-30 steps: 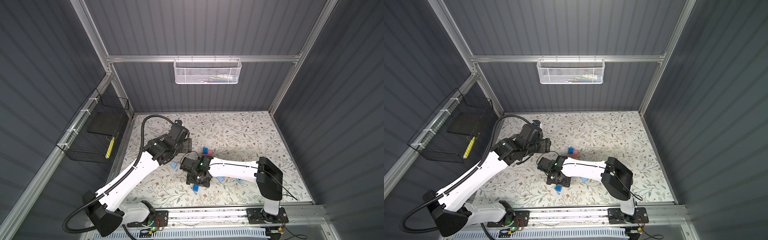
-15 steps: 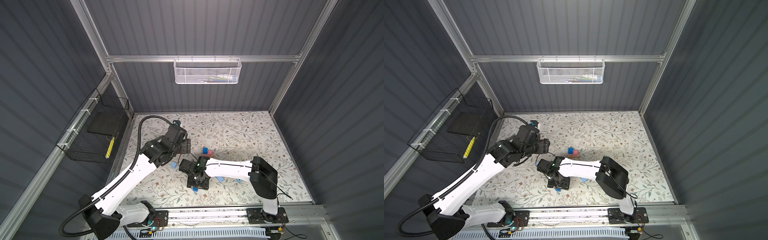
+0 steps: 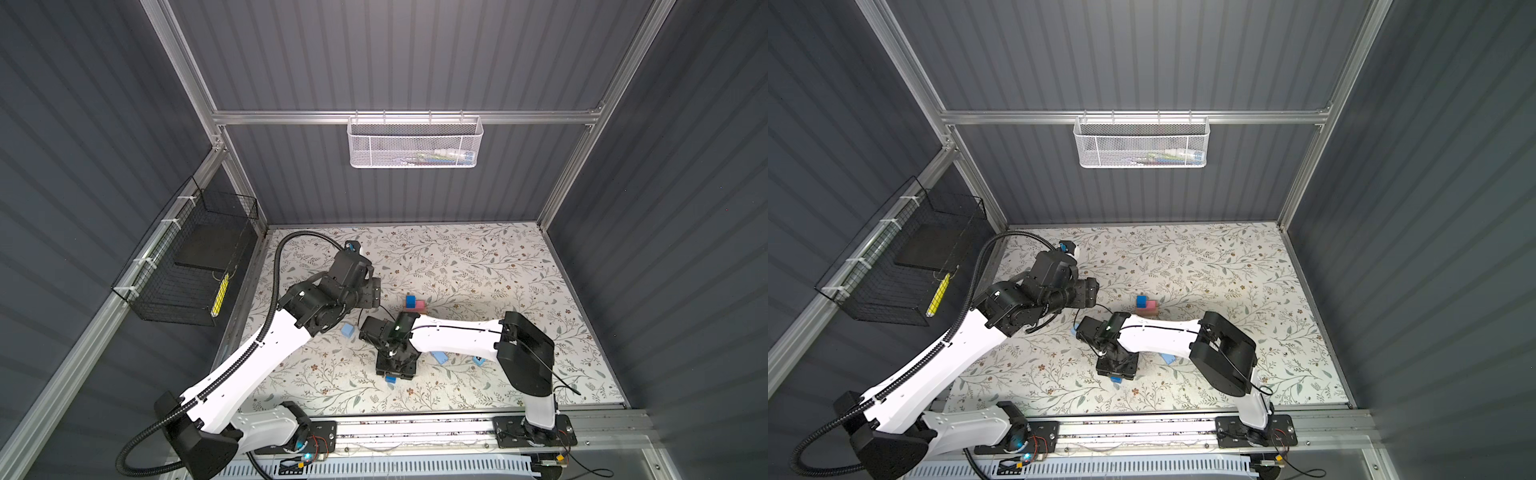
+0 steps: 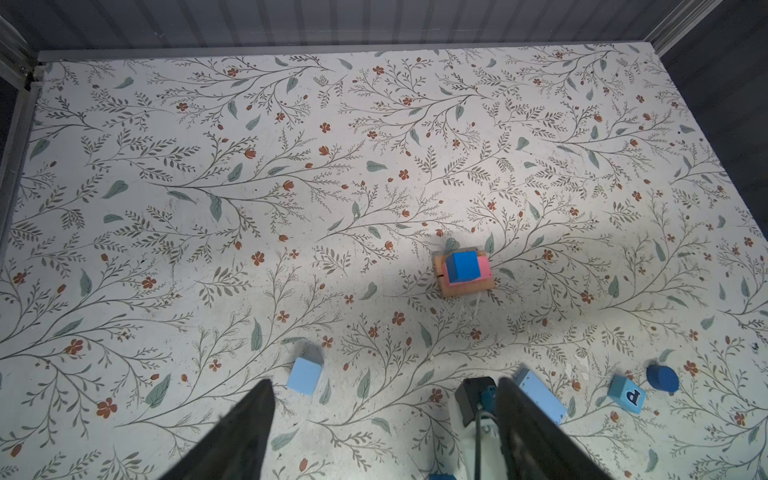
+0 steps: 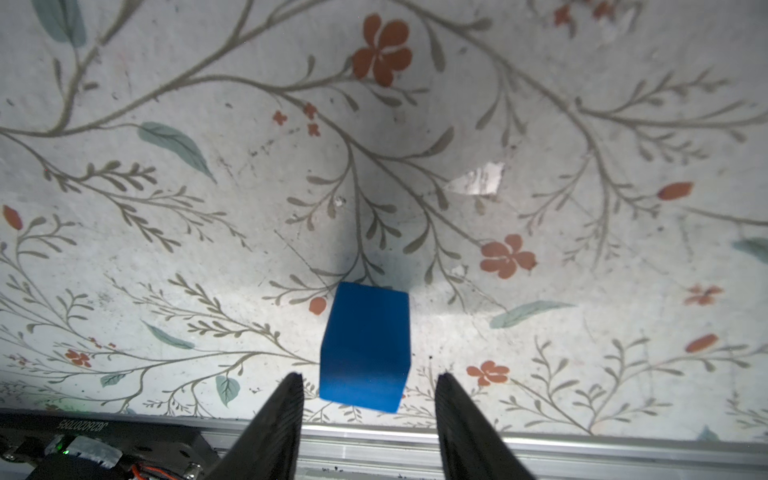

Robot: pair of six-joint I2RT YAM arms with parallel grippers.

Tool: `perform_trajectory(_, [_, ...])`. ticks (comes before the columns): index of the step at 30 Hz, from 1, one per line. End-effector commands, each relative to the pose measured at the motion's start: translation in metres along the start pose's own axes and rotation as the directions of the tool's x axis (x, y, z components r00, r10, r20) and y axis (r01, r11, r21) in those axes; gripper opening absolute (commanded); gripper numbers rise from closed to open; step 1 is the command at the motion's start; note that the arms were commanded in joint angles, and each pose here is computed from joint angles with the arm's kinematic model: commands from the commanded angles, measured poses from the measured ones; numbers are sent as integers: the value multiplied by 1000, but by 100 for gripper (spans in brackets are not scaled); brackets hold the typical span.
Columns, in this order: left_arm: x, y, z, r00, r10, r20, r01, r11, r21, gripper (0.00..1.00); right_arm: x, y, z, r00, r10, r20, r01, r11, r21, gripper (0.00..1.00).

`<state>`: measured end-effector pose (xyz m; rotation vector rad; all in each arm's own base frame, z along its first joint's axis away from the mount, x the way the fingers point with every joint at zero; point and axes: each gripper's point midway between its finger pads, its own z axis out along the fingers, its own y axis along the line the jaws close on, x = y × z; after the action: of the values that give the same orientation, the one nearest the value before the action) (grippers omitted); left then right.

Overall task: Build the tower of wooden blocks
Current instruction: 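Lower the right gripper and close it on the dark blue cube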

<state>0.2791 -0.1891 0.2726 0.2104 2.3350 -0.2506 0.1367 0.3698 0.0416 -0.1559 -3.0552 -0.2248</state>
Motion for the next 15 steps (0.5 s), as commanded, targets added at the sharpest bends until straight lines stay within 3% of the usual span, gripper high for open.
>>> perform_trajectory(1, [3, 1, -4, 1000, 24, 3, -24, 1000, 5, 83, 1, -5, 13, 1000, -2, -30, 3, 999, 35, 52])
perform_trajectory(15, [7, 3, -2, 999, 32, -3, -32, 999, 1, 83, -1, -7, 16, 999, 14, -38, -13, 999, 35, 41])
